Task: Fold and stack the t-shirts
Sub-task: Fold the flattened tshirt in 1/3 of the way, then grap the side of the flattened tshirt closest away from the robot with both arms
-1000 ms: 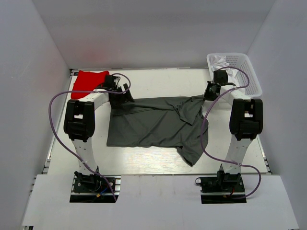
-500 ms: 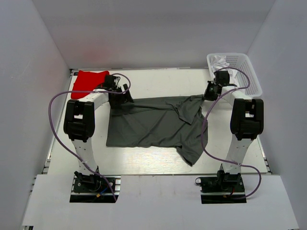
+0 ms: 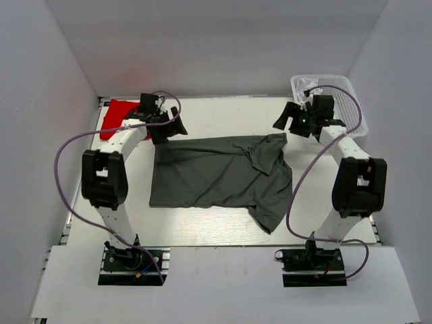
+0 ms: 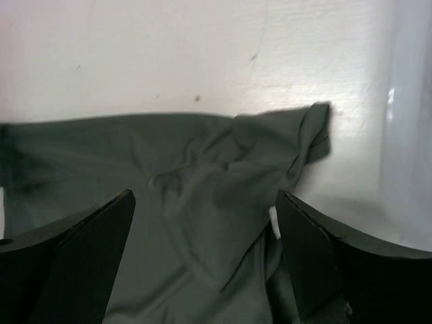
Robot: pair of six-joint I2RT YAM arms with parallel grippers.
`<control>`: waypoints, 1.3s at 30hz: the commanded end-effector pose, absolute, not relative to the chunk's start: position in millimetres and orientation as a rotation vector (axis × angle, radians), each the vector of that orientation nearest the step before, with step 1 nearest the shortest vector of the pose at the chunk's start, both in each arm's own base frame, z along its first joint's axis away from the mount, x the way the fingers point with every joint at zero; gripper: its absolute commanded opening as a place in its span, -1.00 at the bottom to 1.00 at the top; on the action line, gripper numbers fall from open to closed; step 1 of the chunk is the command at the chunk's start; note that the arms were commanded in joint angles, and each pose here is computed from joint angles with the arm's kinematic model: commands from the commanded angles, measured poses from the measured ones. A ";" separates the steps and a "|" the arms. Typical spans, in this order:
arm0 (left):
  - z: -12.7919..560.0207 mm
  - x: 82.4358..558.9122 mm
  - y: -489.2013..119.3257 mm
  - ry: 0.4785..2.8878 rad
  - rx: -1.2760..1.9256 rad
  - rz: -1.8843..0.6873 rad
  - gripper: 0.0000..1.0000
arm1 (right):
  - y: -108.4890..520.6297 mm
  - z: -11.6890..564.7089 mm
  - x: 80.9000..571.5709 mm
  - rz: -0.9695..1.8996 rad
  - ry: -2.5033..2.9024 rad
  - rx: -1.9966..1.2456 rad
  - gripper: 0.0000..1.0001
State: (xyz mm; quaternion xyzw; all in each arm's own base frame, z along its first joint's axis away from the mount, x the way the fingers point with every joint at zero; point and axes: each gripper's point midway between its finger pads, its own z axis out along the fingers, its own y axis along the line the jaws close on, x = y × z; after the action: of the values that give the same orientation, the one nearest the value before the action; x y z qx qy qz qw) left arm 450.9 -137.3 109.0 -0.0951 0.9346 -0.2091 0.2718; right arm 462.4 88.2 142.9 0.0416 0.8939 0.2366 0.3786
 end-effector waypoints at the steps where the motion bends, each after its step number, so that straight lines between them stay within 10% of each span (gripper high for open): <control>1: 187.3 427.4 -132.4 2.387 -0.262 -0.574 1.00 | 113.7 165.9 434.1 0.720 2.235 -0.002 0.81; 14: 90.8 229.8 -73.4 2.615 -0.768 -0.343 1.00 | 155.9 117.3 219.0 0.691 2.478 -0.204 0.81; 21: 52.9 222.4 -71.6 2.589 -0.866 -0.358 0.91 | 147.1 56.0 110.3 0.656 2.857 -0.089 0.81; 39: 21.0 209.5 -67.2 2.635 -0.912 -0.319 -0.08 | 152.4 23.4 99.5 0.530 2.965 0.090 0.46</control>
State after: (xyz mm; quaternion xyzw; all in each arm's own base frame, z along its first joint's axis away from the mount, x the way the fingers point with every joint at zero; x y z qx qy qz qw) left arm 208.5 -70.8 24.4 -0.3154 0.9278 -0.1173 0.1611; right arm 85.4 151.2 23.6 0.0098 0.9808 0.1901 0.0429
